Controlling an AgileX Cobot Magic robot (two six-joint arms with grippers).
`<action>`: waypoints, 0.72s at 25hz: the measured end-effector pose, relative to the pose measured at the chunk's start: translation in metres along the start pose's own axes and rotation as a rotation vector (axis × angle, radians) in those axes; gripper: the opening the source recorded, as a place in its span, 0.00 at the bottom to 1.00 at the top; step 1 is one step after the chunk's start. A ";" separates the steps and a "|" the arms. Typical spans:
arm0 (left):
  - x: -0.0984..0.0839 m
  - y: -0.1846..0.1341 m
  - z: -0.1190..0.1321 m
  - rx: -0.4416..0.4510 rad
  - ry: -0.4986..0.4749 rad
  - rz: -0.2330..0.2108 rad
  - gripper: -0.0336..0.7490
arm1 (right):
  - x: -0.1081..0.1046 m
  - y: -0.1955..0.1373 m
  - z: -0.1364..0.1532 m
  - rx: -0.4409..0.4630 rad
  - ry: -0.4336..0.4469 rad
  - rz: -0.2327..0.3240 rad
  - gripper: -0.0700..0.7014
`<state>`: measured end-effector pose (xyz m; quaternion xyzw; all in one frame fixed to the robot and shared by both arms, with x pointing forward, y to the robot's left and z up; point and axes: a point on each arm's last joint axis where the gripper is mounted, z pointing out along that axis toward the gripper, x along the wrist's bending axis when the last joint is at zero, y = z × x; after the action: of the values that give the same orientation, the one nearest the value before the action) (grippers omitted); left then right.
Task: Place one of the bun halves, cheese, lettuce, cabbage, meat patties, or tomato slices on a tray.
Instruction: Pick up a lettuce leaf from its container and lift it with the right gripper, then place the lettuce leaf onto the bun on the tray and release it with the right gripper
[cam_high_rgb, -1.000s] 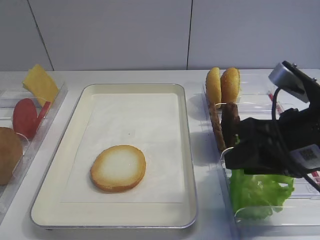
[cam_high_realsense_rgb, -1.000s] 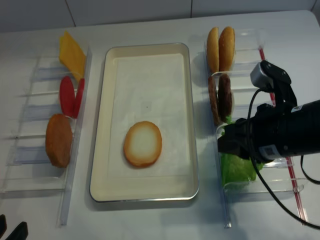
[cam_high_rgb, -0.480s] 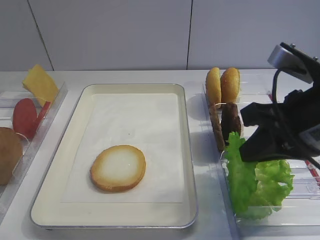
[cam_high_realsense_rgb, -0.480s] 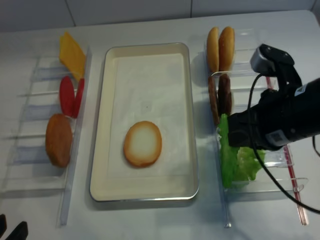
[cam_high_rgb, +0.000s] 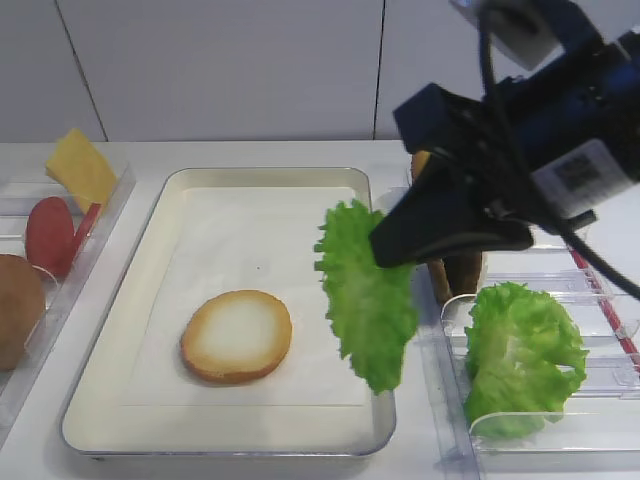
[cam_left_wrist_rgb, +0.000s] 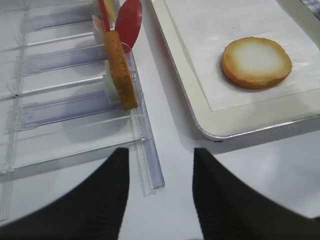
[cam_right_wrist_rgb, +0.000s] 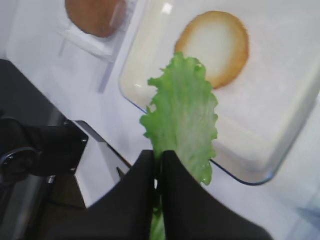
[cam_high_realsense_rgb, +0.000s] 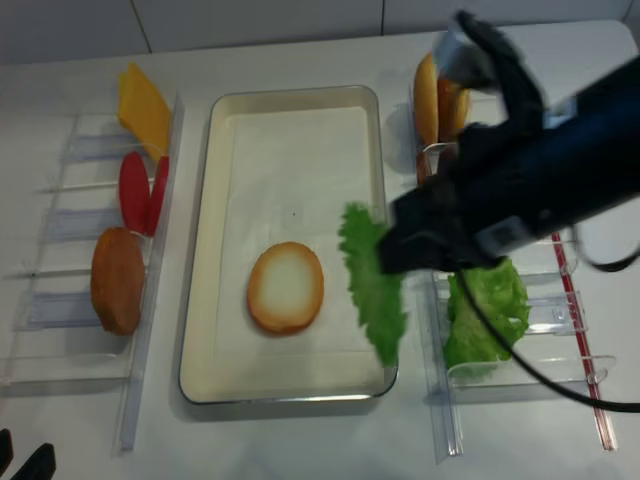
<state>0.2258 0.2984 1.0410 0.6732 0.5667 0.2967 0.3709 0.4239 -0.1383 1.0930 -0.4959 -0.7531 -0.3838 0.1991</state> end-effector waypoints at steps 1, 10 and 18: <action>0.000 0.000 0.000 0.000 0.000 0.000 0.41 | 0.001 0.002 0.007 0.007 0.023 0.001 0.16; 0.000 0.000 0.000 0.000 0.000 0.000 0.41 | 0.001 0.046 0.079 0.044 0.140 0.004 0.16; 0.000 0.000 0.000 0.000 0.000 0.000 0.41 | -0.012 0.077 0.127 0.095 0.188 0.040 0.16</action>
<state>0.2258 0.2984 1.0410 0.6732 0.5667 0.2967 0.3709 0.5081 -0.0300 1.0344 -0.4626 -0.7382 -0.3887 0.2999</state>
